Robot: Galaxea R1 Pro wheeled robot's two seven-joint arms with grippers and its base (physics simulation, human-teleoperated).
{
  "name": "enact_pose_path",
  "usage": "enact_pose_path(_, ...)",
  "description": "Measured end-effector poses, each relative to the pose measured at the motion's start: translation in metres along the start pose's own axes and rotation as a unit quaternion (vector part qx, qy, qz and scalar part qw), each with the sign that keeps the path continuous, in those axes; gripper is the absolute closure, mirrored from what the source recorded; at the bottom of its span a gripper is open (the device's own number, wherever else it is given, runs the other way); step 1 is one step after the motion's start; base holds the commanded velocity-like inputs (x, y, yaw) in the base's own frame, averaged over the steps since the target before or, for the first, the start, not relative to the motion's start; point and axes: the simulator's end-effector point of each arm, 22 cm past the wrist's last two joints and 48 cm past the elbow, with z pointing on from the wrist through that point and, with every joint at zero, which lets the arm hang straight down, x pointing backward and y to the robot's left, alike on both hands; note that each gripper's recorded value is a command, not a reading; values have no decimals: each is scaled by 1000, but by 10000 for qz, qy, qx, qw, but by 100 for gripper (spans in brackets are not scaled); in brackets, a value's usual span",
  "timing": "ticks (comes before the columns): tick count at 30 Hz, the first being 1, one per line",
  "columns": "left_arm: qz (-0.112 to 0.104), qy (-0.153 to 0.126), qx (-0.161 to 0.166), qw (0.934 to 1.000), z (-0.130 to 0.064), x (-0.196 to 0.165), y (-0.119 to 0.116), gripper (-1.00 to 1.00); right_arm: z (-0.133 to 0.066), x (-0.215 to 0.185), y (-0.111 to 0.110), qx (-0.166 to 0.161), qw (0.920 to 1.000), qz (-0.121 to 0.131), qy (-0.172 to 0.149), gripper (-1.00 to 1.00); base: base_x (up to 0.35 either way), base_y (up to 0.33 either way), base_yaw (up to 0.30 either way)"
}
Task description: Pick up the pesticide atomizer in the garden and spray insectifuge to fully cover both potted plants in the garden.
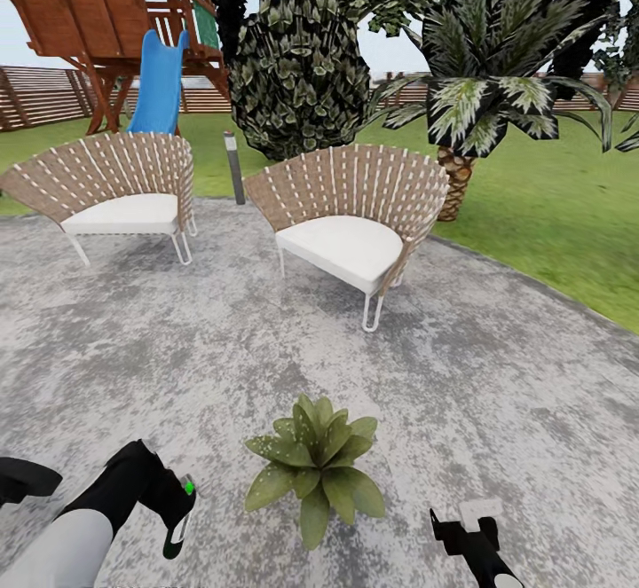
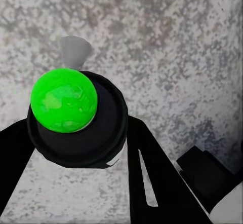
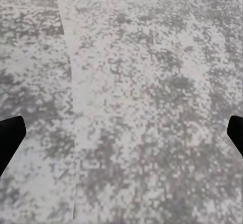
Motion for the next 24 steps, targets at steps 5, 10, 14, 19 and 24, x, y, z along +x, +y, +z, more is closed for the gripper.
enact_pose_path(5,42,482,287,9984,-1,-4,-24,100,0,1,-1,5,10000,-4,5,-100,0,0,5)
enact_pose_path(10,1,654,383,9971,-2,1,-29,100,0,0,-1,3,10000,-9,3,-100,0,0,0)
enact_pose_path(14,-9,689,410,9968,-1,4,-32,100,0,1,-1,0,10000,-10,3,-100,40,-47,0)
enact_pose_path(19,-77,709,366,9968,-2,4,-29,100,0,1,-1,4,10000,-9,6,-100,63,-210,93)
enact_pose_path(24,-133,696,266,9971,-6,1,-24,100,0,1,-1,6,10000,-10,10,-100,-144,-131,262)
